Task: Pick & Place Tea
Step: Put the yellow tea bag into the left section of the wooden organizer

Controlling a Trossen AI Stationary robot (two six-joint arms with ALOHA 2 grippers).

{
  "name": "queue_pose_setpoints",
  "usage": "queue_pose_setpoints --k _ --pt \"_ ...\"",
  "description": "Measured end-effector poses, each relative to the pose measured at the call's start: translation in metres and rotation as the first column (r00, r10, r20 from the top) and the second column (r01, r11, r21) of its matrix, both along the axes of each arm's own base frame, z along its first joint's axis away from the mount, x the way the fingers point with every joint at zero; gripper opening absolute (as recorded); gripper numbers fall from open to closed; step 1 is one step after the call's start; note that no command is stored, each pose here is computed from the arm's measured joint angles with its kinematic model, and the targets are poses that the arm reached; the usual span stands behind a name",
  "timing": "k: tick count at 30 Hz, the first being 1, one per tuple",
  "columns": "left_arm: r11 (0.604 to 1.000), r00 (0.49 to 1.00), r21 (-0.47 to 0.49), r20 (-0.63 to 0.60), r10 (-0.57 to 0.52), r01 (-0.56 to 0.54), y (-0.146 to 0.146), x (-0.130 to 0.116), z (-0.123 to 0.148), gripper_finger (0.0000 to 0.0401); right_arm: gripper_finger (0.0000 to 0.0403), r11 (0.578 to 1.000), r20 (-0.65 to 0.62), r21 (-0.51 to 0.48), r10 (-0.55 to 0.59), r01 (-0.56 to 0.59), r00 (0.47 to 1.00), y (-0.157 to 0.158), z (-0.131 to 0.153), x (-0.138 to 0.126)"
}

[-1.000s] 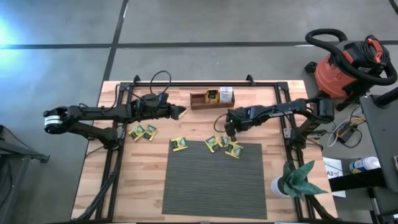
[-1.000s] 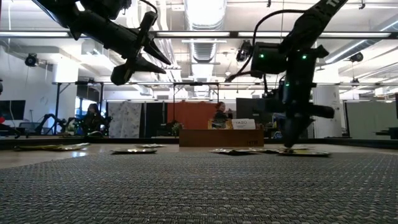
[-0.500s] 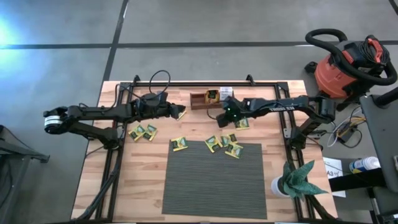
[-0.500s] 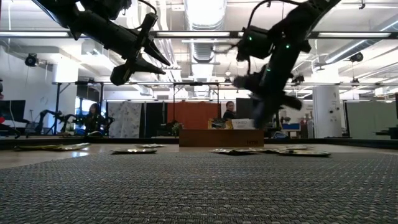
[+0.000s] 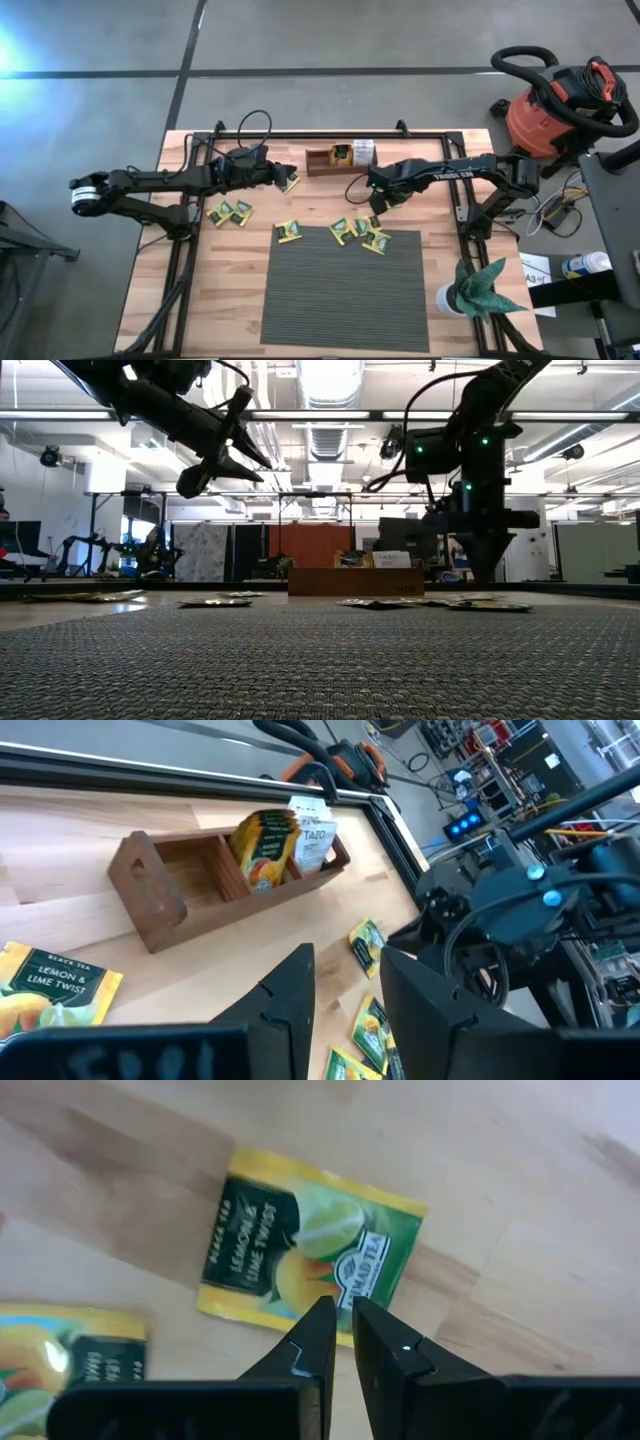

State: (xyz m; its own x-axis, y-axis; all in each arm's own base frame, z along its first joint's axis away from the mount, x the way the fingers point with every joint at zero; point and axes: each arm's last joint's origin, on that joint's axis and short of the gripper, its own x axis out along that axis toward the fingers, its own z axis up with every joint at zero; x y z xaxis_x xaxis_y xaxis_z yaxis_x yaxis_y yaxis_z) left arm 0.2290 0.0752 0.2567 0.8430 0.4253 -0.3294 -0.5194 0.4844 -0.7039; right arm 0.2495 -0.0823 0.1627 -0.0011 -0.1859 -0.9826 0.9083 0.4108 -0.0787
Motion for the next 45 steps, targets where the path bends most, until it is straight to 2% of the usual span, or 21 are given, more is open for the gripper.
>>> queue_pose_setpoints --k 10,18,22,25,29,35,40,45 --pt "1.000 1.000 0.000 0.000 0.011 -0.011 0.003 -0.001 0.000 0.0110 0.0038 1.000 0.028 -0.013 0.020 -0.020 0.999 -0.001 -0.010 0.002" --pt "1.000 1.000 0.000 0.000 0.011 -0.011 0.002 -0.001 0.000 0.0110 0.0038 1.000 -0.015 -0.004 0.026 -0.026 1.000 -0.001 -0.026 0.003" --pt "1.000 1.000 0.000 0.000 0.011 -0.011 0.002 -0.001 0.000 0.0110 0.0038 0.999 0.002 0.032 0.021 -0.021 1.000 -0.002 -0.026 0.005" --pt "1.000 1.000 0.000 -0.001 0.010 -0.010 0.002 -0.001 0.000 0.0110 0.0038 0.996 0.053 0.093 -0.016 0.011 0.998 -0.001 -0.023 0.010" --pt "1.000 1.000 0.000 -0.001 0.010 -0.010 0.002 -0.001 0.000 0.0110 0.0038 0.983 0.141 0.134 -0.146 0.128 0.979 -0.001 -0.023 0.017" --pt "1.000 1.000 0.002 -0.001 0.014 -0.014 0.002 -0.001 0.000 0.0110 0.0038 0.971 0.380 0.143 -0.231 0.189 0.896 -0.007 -0.019 0.039" --pt "1.000 1.000 0.002 -0.002 0.014 -0.014 0.002 -0.001 0.000 0.0110 0.0038 0.977 0.500 0.119 -0.214 0.178 0.839 -0.011 -0.013 0.050" --pt "1.000 1.000 0.001 -0.002 0.014 -0.014 0.002 -0.001 0.000 0.0110 0.0038 0.992 0.521 0.071 -0.125 0.104 0.844 -0.010 -0.006 0.050"
